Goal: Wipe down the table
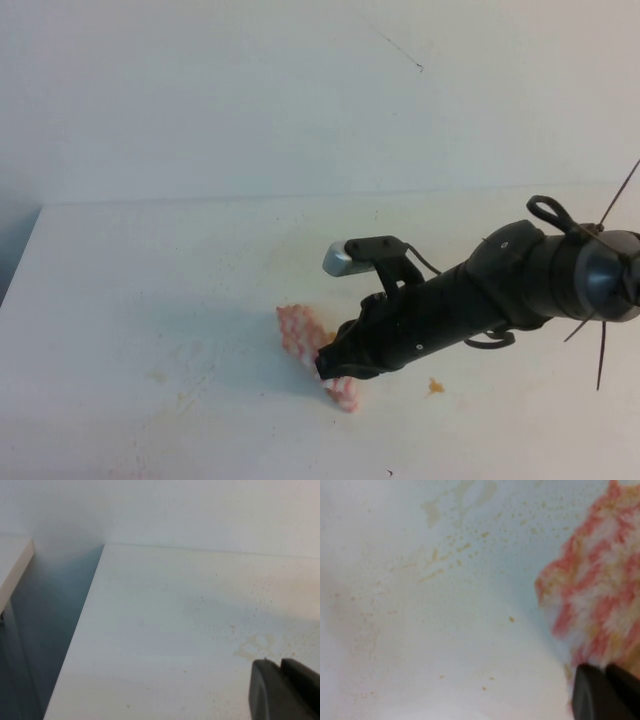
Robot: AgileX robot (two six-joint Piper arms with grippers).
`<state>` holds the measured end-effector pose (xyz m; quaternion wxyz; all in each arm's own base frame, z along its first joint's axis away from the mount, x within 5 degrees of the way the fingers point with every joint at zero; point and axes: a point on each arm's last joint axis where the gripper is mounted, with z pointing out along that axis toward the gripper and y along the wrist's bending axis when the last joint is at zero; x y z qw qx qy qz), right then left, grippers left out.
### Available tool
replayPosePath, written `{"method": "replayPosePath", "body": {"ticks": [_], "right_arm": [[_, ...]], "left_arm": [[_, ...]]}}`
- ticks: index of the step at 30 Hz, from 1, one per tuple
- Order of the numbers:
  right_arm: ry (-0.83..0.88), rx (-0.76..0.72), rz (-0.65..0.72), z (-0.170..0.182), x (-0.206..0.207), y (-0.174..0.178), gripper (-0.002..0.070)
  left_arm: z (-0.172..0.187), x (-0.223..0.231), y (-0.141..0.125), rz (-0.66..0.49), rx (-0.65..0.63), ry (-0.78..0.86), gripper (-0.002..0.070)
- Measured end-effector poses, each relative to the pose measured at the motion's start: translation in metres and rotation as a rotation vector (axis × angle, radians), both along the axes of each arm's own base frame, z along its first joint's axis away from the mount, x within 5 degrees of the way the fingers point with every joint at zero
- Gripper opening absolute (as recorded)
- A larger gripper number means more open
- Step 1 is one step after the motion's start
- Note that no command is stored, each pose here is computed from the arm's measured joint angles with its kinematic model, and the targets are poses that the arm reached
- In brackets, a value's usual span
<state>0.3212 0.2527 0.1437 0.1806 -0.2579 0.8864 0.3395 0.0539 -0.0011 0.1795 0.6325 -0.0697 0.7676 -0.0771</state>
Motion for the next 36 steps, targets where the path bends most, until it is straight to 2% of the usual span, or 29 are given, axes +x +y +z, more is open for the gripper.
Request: {"method": "replayPosePath", "body": {"ticks": [4, 9, 25, 32, 36], "right_arm": [[0.021, -0.035, 0.007, -0.017, 0.001, -0.001, 0.0006], [0.013, -0.045, -0.021, -0.018, 0.008, -0.009, 0.0006], [0.065, -0.161, -0.149, -0.025, 0.036, -0.07, 0.0006], [0.018, -0.286, -0.118, -0.009, 0.033, -0.083, 0.0006], [-0.05, -0.363, -0.119, 0.017, 0.031, -0.094, 0.0006]], "left_arm": [[0.0, 0.0, 0.0, 0.0, 0.0, 0.0, 0.0], [0.0, 0.0, 0.0, 0.0, 0.0, 0.0, 0.0], [0.0, 0.0, 0.0, 0.0, 0.0, 0.0, 0.0], [0.0, 0.0, 0.0, 0.0, 0.0, 0.0, 0.0], [0.0, 0.0, 0.0, 0.0, 0.0, 0.0, 0.0]]}}
